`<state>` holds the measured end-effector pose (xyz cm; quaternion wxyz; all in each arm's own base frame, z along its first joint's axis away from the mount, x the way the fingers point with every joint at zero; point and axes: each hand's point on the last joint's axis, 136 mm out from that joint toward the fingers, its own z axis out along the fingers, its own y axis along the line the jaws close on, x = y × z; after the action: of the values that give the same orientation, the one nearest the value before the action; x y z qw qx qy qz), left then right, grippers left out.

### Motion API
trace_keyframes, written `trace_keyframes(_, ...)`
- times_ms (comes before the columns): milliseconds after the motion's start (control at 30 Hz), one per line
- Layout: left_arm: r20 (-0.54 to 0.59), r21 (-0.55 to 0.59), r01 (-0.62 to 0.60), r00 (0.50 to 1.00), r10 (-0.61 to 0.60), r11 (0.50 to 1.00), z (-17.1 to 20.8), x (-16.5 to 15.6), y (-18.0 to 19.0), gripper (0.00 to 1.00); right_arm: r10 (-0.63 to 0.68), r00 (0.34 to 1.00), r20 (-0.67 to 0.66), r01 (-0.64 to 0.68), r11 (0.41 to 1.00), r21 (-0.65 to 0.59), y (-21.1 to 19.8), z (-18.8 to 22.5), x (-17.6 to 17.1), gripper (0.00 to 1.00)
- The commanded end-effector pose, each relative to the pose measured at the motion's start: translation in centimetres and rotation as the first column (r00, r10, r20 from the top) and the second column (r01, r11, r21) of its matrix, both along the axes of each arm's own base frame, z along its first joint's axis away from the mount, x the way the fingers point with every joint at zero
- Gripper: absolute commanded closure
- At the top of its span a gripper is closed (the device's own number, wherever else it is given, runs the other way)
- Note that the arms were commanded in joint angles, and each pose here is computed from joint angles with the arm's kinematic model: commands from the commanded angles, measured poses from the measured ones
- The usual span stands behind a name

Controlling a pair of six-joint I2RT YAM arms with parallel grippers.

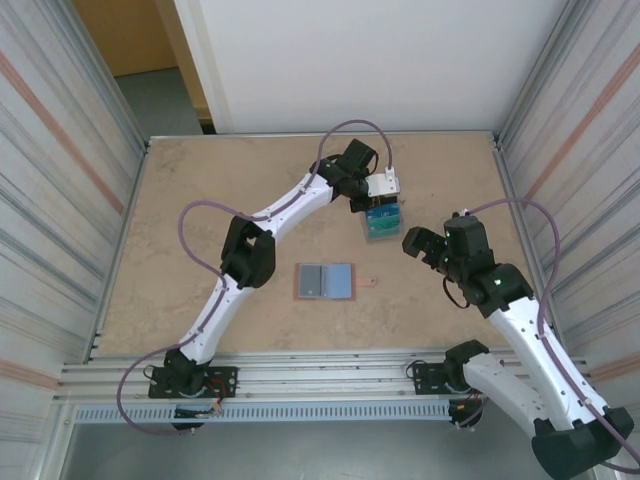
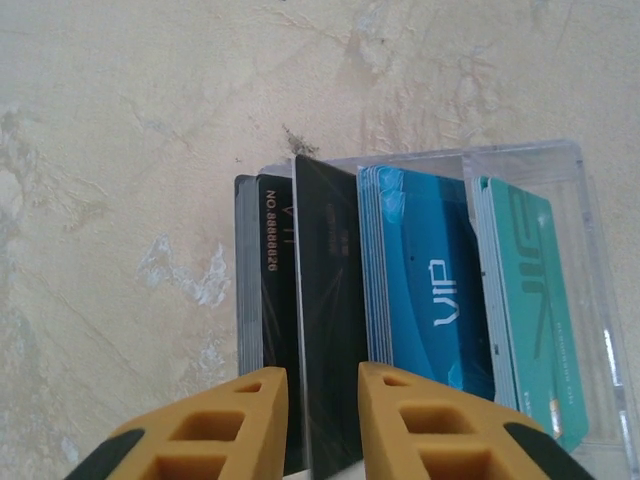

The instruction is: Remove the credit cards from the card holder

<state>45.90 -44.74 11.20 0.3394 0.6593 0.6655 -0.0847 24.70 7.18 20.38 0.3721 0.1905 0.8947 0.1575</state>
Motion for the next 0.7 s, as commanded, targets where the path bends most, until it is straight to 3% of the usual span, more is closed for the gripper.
trace_keyframes(0,0.014,-0.003,-0.001,1.000,0.001,1.000,-0.1,0.4,-0.3,0.74,-0.018,1.000,-0.002,0.018,1.000,0.021,-0.1,-0.1,-0.1,0.01)
trace_keyframes(233,0.031,-0.036,-0.009,0.999,0.010,0.999,2.4,0.0,-0.5,0.74,0.012,1.000,-0.022,-0.012,1.000,0.008,0.4,-0.7,0.5,0.01)
trace_keyframes(367,0.044,-0.064,-0.023,0.999,0.026,0.998,4.8,-0.9,-0.2,0.68,0.041,0.999,-0.035,-0.040,0.999,0.015,0.9,-1.1,1.4,0.01)
trace_keyframes(667,0.031,-0.146,-0.191,0.980,0.197,0.971,8.7,-2.6,3.7,0.39,0.057,0.998,-0.022,-0.054,0.991,0.122,0.1,-1.4,4.0,0.01)
